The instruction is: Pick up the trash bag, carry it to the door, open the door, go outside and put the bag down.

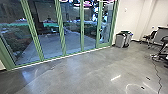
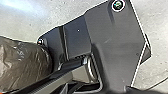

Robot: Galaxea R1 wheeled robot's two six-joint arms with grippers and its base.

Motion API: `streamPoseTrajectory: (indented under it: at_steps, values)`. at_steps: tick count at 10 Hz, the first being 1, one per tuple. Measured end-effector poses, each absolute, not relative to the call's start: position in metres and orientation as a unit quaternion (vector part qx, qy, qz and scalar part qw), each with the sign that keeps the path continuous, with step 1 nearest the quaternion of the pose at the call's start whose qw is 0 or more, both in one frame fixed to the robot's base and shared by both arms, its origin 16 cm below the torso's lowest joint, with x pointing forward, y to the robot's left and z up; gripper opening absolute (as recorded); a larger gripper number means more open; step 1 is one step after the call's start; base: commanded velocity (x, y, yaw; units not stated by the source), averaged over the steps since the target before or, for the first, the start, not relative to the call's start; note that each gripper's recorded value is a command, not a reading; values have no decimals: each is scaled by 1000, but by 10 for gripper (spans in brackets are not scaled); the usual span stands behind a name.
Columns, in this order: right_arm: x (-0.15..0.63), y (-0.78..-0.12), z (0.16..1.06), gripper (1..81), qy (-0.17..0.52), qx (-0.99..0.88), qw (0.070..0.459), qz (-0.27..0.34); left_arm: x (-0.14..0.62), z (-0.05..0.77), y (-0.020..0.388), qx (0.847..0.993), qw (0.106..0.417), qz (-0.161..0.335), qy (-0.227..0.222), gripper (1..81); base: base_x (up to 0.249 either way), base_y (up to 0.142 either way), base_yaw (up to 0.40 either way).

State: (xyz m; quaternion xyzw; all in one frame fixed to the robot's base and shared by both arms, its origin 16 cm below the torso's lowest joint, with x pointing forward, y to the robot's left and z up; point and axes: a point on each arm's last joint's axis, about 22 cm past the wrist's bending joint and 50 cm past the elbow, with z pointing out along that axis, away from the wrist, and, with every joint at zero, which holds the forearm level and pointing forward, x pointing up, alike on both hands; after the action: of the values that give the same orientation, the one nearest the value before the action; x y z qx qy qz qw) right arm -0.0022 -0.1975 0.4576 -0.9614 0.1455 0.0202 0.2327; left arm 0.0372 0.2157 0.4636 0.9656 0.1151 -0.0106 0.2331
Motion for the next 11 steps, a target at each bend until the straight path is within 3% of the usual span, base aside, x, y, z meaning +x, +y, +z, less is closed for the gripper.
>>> streamPoseTrajectory:
  at_steps: [3, 11]
  values:
    - [-3, -198, 458, 811, 146, -961, 233, 20, 37, 464, 216, 966, 233, -11, 115, 10, 0, 0, 0]
    - [-5, -198, 458, 811, 143, -962, 233, 21, 34, 464, 216, 966, 233, -12, 115, 10, 77, 0, 0]
